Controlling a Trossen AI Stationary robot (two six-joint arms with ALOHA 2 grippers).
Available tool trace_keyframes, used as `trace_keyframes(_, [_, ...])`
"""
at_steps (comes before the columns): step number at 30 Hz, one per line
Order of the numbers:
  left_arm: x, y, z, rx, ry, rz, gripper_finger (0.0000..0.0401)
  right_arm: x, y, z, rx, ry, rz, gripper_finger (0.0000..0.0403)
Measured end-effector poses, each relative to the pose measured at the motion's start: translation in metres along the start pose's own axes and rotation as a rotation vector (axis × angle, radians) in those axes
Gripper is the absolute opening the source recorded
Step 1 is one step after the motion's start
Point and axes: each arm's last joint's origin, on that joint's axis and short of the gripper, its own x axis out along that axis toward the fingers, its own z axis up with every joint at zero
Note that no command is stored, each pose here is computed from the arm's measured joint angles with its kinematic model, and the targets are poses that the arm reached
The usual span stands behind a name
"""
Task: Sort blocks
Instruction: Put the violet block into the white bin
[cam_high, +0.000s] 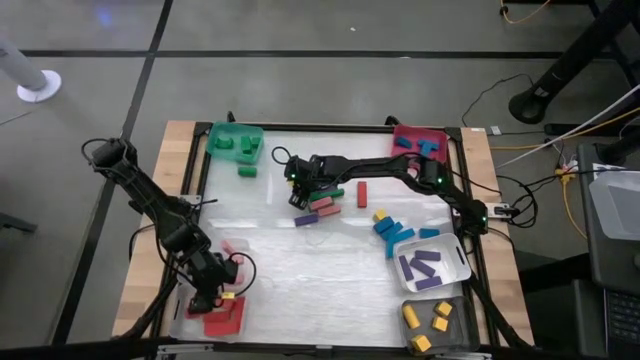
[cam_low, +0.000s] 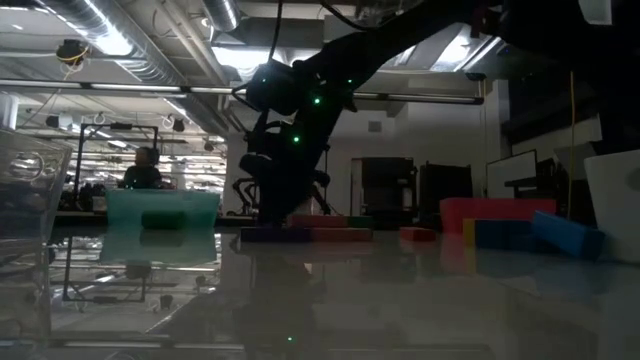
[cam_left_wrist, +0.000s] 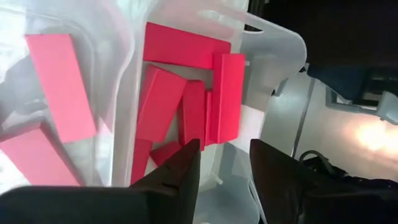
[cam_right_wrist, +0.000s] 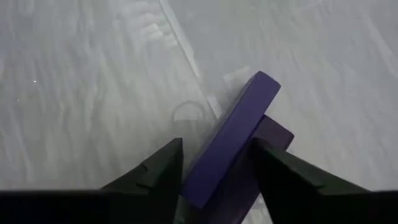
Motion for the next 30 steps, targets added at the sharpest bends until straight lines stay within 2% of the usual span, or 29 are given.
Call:
trace_keyframes(3, [0.000,-0.002,0.001,0.006,-0.010,-0.017,0.0120,0.000,0.000,0.001,0.002,-0.010,0.001,0.0146])
trace_keyframes(8, [0.000,-0.003,0.002,0.012,-0.019,-0.030,0.0105,-0.006,0.001,0.007,0.002,-0.005,0.030,0.0043])
trace_keyframes(9, [0.000,-0.003,0.002,0.012,-0.019,-0.030,0.0102,-0.009,0.002,0.010,-0.003,-0.005,0.041,0.0036])
trace_keyframes(15, [-0.001,-0.002,0.004,0.028,-0.026,-0.027,0.0077,-0.045,0.002,0.033,-0.033,0.027,0.070,0.0045])
trace_keyframes(21, [-0.006,0.007,0.018,0.071,-0.113,0.015,0.0053,-0.102,0.000,0.048,-0.069,0.121,0.155,0.0043])
trace_keyframes(26, [-0.023,0.022,0.035,0.151,-0.291,0.122,0.0036,-0.144,-0.002,0.034,-0.046,0.256,0.330,0.0041])
trace_keyframes(30, [-0.048,0.037,0.047,0.216,-0.461,0.228,0.0025,-0.169,-0.004,0.019,-0.012,0.413,0.343,0.0042])
